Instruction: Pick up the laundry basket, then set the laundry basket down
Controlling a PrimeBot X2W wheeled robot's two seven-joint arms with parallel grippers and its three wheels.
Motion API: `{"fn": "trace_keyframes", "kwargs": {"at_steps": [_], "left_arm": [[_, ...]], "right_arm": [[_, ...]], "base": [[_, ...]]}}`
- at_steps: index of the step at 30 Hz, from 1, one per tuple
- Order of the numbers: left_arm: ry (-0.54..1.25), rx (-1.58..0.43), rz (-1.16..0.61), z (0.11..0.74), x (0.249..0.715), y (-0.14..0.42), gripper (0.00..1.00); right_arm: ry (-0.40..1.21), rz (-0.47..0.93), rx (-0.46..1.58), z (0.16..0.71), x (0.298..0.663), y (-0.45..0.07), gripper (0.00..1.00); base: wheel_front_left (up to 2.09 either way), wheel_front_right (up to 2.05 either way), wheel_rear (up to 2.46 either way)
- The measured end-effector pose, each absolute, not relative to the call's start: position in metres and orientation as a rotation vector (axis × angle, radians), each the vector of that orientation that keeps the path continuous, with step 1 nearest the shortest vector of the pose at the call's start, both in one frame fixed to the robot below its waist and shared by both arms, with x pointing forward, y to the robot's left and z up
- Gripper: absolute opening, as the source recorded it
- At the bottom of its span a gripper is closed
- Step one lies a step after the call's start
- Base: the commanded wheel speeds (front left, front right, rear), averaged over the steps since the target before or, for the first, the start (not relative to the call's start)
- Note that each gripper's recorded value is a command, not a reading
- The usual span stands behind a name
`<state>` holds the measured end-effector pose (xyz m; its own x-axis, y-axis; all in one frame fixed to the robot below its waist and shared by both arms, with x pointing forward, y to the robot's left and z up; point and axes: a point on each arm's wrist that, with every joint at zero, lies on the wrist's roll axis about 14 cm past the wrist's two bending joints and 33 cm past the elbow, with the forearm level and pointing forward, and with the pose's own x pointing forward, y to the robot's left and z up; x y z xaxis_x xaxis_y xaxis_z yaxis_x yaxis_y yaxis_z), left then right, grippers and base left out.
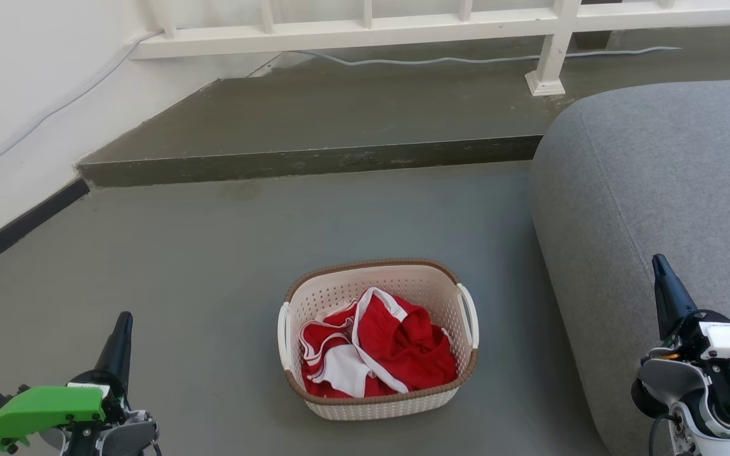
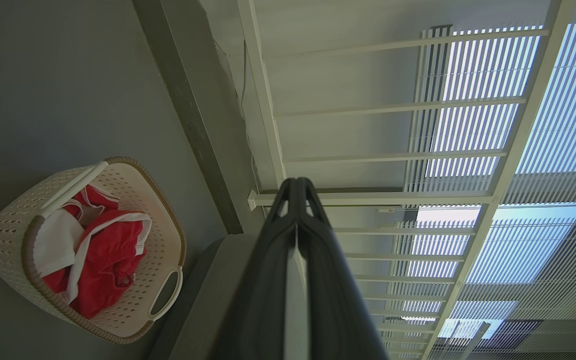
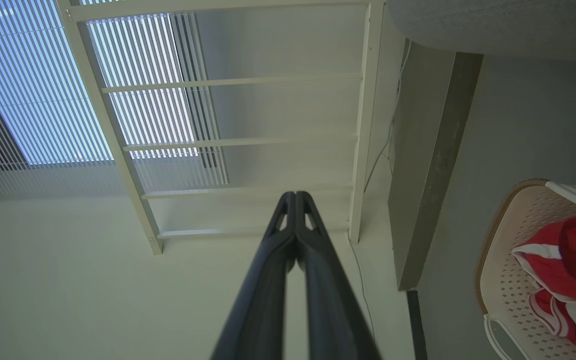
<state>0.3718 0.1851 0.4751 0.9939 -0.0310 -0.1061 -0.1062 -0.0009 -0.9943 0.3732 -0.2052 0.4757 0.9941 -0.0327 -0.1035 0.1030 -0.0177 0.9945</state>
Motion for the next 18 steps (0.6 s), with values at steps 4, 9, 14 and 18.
{"fn": "trace_keyframes", "kwargs": {"at_steps": [4, 9, 14, 18], "left_arm": [[0.109, -1.572, 0.062, 0.4743, 0.3716, 0.1852, 0.00], [0.111, -1.572, 0.064, 0.4737, 0.3714, 0.1854, 0.00], [0.113, -1.572, 0.068, 0.4724, 0.3711, 0.1856, 0.00], [0.115, -1.572, 0.070, 0.4716, 0.3709, 0.1857, 0.00]], "right_arm": [[0.056, -0.107, 1.585, 0.4755, 0.3732, -0.2051, 0.00], [0.057, -0.108, 1.585, 0.4753, 0.3731, -0.2051, 0.00], [0.059, -0.108, 1.586, 0.4748, 0.3730, -0.2049, 0.00], [0.060, -0.109, 1.586, 0.4745, 0.3729, -0.2050, 0.00]], "base": [[0.00, 0.00, 0.00], [0.00, 0.00, 0.00], [0.00, 0.00, 0.00], [0.00, 0.00, 0.00]]}}
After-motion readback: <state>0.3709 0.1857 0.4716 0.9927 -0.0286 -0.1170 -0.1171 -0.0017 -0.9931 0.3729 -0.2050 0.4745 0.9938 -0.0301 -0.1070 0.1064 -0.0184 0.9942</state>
